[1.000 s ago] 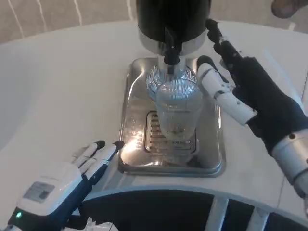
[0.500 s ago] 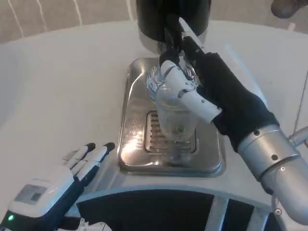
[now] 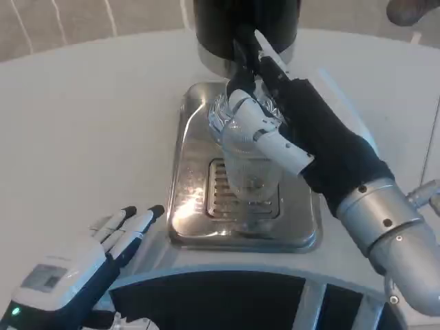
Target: Grasp the cup under the faucet to collect the drink, then remove the cup.
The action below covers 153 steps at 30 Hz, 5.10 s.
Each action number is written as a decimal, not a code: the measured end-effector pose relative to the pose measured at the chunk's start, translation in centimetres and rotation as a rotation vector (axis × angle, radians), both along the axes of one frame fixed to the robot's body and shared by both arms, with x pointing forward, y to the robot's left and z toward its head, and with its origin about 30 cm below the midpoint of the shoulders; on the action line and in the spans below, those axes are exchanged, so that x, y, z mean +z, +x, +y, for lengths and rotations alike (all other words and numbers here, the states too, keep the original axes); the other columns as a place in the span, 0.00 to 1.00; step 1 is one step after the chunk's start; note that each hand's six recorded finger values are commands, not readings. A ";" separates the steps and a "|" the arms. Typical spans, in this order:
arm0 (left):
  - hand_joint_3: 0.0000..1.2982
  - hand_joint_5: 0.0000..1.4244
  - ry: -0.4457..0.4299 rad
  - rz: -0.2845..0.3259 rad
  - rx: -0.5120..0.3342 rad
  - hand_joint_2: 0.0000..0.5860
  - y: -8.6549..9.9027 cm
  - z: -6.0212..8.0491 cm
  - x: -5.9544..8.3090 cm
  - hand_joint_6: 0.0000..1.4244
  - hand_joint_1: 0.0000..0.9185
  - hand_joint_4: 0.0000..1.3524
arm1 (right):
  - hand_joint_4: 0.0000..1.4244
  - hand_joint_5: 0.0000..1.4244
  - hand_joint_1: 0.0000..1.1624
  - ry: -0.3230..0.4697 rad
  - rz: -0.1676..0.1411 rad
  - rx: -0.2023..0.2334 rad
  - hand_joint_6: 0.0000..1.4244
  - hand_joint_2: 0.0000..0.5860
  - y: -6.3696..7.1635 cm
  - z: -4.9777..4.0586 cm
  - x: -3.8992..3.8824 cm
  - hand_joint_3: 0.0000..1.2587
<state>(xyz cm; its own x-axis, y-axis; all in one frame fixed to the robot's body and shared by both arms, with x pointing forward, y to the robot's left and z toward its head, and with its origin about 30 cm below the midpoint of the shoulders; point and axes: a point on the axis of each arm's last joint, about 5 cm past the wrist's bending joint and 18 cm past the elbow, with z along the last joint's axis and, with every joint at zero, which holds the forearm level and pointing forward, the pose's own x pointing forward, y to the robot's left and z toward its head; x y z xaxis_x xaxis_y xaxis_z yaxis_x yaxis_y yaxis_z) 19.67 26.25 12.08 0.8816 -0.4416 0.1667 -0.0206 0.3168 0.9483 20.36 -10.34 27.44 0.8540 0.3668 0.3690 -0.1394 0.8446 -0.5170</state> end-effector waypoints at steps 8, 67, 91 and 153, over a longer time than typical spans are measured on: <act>0.00 0.00 -0.010 -0.004 0.011 0.12 0.0 0.2 0.1 0.04 0.10 0.00 | 0.00 0.00 0.20 -0.031 -0.002 0.016 0.00 1.00 0.5 0.37 0.39 0.00; 0.00 0.05 -0.479 0.022 0.131 0.05 3.3 -3.5 1.1 0.11 0.15 0.00 | 0.00 0.00 0.00 -0.255 0.005 0.031 0.00 0.97 0.1 0.82 1.95 0.00; 0.00 0.11 -0.525 -0.051 0.158 0.10 6.4 -6.2 1.9 0.19 0.46 0.00 | 0.00 0.00 0.00 -0.258 0.010 0.034 0.00 0.97 -0.2 0.86 1.97 0.00; 0.00 0.10 -0.538 0.011 0.075 0.09 9.3 -6.9 1.4 0.18 0.40 0.00 | 0.00 0.00 0.02 -0.181 -0.077 -0.058 0.00 0.99 -2.5 -0.72 1.76 0.00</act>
